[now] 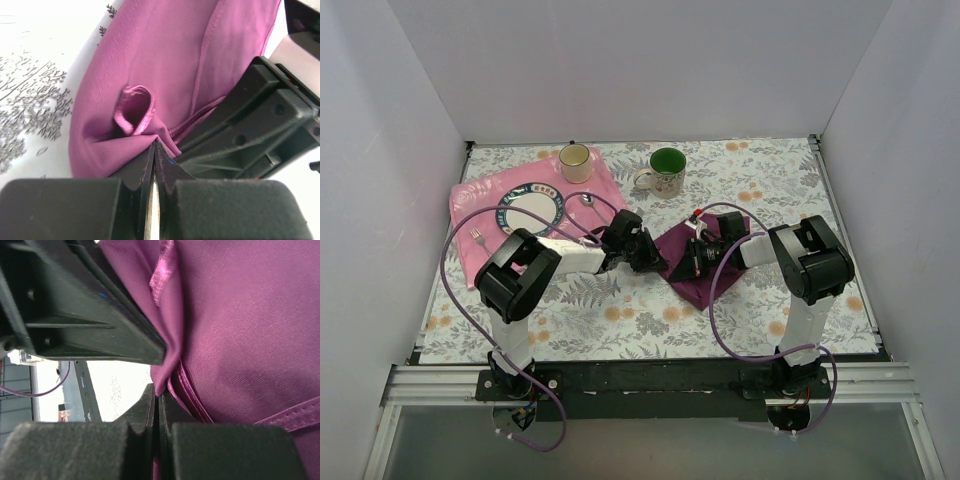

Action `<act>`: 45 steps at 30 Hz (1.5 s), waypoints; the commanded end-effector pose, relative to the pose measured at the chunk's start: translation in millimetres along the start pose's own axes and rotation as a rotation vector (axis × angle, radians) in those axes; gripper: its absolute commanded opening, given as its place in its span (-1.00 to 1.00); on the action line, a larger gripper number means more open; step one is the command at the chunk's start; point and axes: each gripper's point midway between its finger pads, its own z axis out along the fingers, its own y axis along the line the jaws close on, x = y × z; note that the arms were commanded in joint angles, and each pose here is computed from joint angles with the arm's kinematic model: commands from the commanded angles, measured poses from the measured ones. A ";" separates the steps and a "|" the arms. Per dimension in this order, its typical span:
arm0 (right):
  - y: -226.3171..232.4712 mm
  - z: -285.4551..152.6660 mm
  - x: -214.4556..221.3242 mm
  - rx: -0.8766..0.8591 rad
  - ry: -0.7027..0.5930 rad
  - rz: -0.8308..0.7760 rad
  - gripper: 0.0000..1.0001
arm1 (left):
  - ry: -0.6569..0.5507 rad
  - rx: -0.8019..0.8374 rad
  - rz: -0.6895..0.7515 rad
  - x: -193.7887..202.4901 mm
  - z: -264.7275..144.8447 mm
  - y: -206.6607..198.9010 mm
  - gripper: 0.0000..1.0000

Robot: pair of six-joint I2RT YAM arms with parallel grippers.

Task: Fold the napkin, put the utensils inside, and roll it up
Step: Roll the napkin with the utensil

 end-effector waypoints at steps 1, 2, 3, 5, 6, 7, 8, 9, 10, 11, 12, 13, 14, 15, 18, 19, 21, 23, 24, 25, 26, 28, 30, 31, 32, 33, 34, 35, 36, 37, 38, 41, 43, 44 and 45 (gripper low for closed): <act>-30.7 -6.0 28.6 0.174 0.070 0.078 -0.97 | -0.021 -0.004 0.006 -10.9 9.4 -1.4 -1.00; -30.7 -8.4 26.3 0.197 0.068 0.073 -0.96 | -0.005 -0.038 0.001 -7.6 11.2 6.5 -1.00; -29.1 -8.9 21.7 0.206 0.069 0.047 -0.94 | 0.012 -0.067 -0.005 -3.5 16.5 15.9 -1.00; -30.0 -16.2 16.6 0.279 0.074 0.032 -0.81 | 0.040 -0.115 -0.016 2.8 19.8 28.5 -1.00; -28.9 -18.5 19.7 0.300 0.099 0.023 -0.76 | 0.057 -0.139 -0.025 7.6 23.9 37.4 -1.00; -30.0 -23.6 17.0 0.350 0.120 0.032 -0.72 | 0.064 -0.145 -0.029 9.7 25.3 40.6 -1.00; -27.8 -27.1 13.1 0.375 0.124 0.014 -0.60 | 0.086 -0.175 -0.038 16.2 24.8 49.7 -1.00; -26.5 -29.4 12.9 0.397 0.144 -0.013 -0.54 | 0.094 -0.181 -0.036 18.5 25.1 52.8 -1.00; -27.5 -36.2 6.8 0.457 0.157 -0.019 -0.48 | 0.102 -0.187 -0.039 21.7 25.4 56.8 -1.00; -24.5 -41.2 3.2 0.487 0.160 -0.033 -0.34 | 0.110 -0.198 -0.039 25.3 25.1 62.1 -1.00; -22.1 -44.1 -1.1 0.515 0.166 -0.055 -0.26 | 0.113 -0.205 -0.040 26.9 24.9 65.0 -1.00; -25.7 -50.5 -6.4 0.571 0.169 -0.084 -0.19 | 0.118 -0.214 -0.037 28.9 24.9 69.5 -1.00; -17.9 -57.6 -14.8 0.600 0.170 -0.103 -0.08 | 0.121 -0.217 -0.037 30.5 24.9 71.9 -1.00; -14.5 -59.6 -17.7 0.624 0.177 -0.129 -0.04 | 0.125 -0.220 -0.037 31.7 25.1 73.5 -1.00; -1.5 -65.8 -28.7 0.686 0.159 -0.211 0.13 | 0.133 -0.225 -0.034 33.8 26.8 76.7 -1.00; -1.8 -68.2 -30.5 0.720 0.150 -0.232 0.18 | 0.134 -0.223 -0.030 33.5 26.8 76.0 -1.00; 7.5 -63.4 -31.3 0.731 0.143 -0.309 0.26 | 0.142 -0.226 -0.022 35.3 27.4 78.6 -1.00; 5.3 -68.7 -36.4 0.794 0.141 -0.386 0.31 | 0.146 -0.228 -0.014 35.1 27.6 79.5 -1.00; 7.1 -66.5 -37.8 0.798 0.138 -0.412 0.32 | 0.143 -0.226 -0.011 33.6 27.4 78.5 -1.00; 7.5 -67.6 -39.9 0.808 0.131 -0.430 0.33 | 0.142 -0.227 -0.009 32.6 27.3 78.8 -1.00; 7.5 -67.7 -41.0 0.806 0.127 -0.447 0.33 | 0.144 -0.229 -0.007 32.6 26.9 79.6 -1.00; 9.0 -67.5 -42.1 0.806 0.110 -0.509 0.38 | 0.147 -0.229 -0.004 30.8 26.8 78.7 -1.00; 6.1 -66.8 -35.3 0.820 0.121 -0.558 0.38 | 0.155 -0.226 0.002 31.6 27.4 78.2 -1.00; 8.3 -66.9 -40.2 0.820 0.094 -0.589 0.39 | 0.157 -0.225 0.003 31.0 27.7 77.1 -1.00; 7.1 -66.3 -40.7 0.824 0.087 -0.601 0.39 | 0.159 -0.222 0.006 30.8 27.8 76.0 -1.00; 4.6 -66.7 -39.3 0.828 0.088 -0.599 0.38 | 0.162 -0.221 0.005 31.2 28.7 76.1 -1.00; -1.9 -67.2 -39.0 0.852 0.097 -0.593 0.34 | 0.165 -0.217 0.006 31.0 29.1 74.8 -1.00; -5.0 -66.4 -36.7 0.855 0.112 -0.587 0.31 | 0.170 -0.216 0.006 31.8 28.7 74.5 -1.00; -6.7 -64.8 -35.3 0.857 0.114 -0.572 0.29 | 0.173 -0.214 0.009 32.1 29.3 74.5 -1.00; -13.0 -64.3 -33.0 0.868 0.120 -0.555 0.25 | 0.174 -0.215 0.010 32.1 29.2 74.5 -1.00; -14.6 -64.1 -33.2 0.873 0.117 -0.554 0.22 | 0.172 -0.212 0.014 30.5 29.2 72.3 -1.00; -19.2 -62.7 -31.9 0.870 0.112 -0.528 0.08 | 0.174 -0.214 0.028 29.4 28.9 71.7 -1.00; -23.8 -60.1 -29.5 0.865 0.122 -0.503 -0.05 | 0.177 -0.213 0.037 28.9 28.6 70.9 -1.00; -26.5 -60.9 -28.7 0.867 0.122 -0.493 -0.10 | 0.173 -0.210 0.042 26.9 28.7 68.5 -1.00; -29.9 -61.0 -26.4 0.870 0.128 -0.485 -0.19 | 0.172 -0.210 0.047 26.0 28.5 67.7 -1.00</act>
